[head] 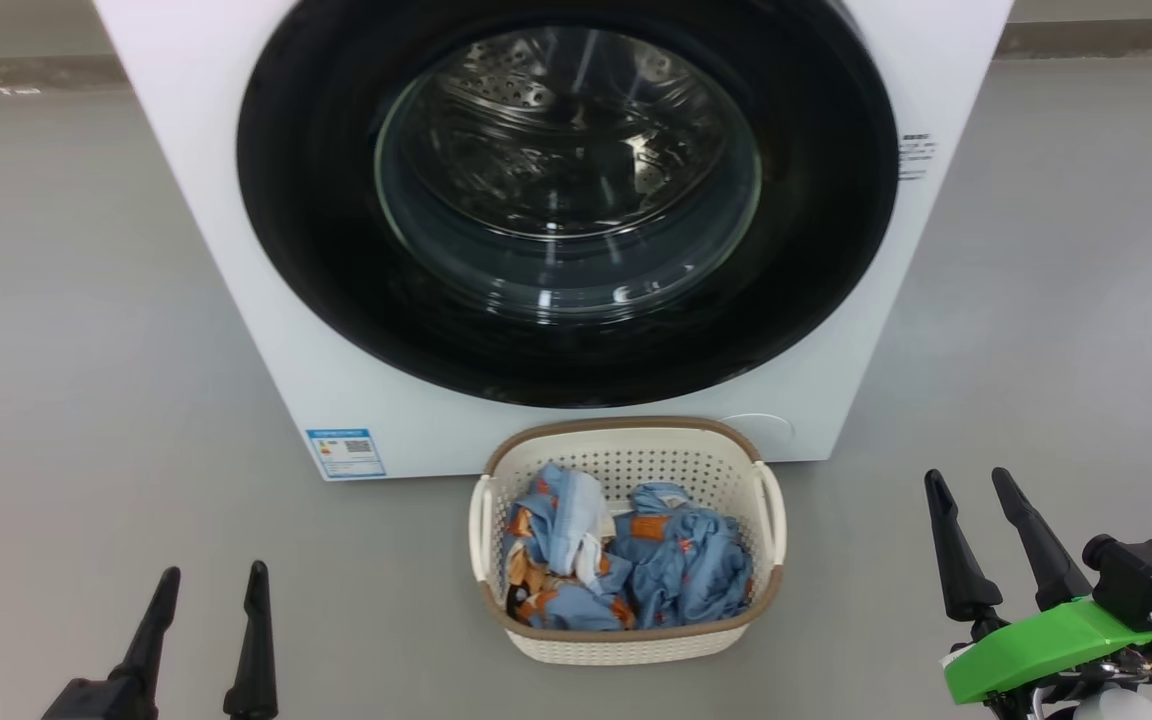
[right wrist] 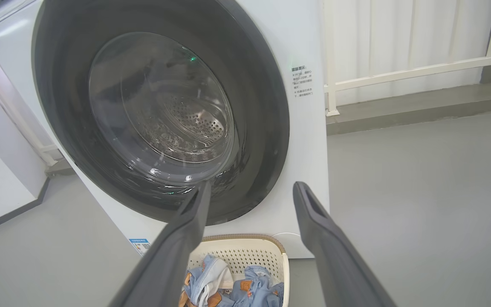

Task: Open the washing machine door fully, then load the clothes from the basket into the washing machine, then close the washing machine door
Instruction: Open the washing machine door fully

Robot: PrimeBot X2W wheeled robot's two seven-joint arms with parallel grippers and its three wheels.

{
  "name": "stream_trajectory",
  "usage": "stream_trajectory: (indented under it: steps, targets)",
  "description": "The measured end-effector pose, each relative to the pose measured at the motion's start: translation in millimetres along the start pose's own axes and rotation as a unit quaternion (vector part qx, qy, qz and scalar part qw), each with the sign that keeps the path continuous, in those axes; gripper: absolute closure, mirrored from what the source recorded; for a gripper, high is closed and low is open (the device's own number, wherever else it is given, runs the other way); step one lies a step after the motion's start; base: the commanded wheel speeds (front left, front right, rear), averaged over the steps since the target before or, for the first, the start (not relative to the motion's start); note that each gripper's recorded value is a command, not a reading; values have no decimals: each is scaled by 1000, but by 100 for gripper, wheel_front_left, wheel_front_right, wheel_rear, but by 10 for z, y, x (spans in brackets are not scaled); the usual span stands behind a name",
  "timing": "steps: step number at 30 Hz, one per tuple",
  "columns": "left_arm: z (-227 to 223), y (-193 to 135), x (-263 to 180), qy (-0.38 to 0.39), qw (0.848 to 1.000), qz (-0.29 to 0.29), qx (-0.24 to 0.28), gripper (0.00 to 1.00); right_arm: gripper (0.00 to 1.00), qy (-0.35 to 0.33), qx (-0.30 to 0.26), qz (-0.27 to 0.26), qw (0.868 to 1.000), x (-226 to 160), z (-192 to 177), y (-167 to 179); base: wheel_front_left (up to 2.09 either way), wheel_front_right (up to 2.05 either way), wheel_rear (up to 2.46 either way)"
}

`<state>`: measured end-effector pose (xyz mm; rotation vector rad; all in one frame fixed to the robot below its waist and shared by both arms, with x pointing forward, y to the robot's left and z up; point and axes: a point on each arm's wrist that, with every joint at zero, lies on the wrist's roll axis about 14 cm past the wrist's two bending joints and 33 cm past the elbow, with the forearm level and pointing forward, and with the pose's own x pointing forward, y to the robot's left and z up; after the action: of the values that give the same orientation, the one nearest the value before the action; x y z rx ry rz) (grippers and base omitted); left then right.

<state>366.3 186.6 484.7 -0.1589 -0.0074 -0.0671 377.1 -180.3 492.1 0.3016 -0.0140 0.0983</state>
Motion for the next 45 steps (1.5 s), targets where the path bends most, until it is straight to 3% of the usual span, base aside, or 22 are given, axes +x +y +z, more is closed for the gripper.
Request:
stream_trajectory:
  steps: [25, 45]
  targets:
    - [-14, -1, 21, 0, 1000, 6, -19, 0, 0, 3, -2, -1, 1000, 18, -22, -14, 116, 116, -233]
    - [-21, 15, -11, 1, 1000, 9, -22, 0, 0, 8, -3, 6, 1000, 44, -47, 27, 18, 18, -35]
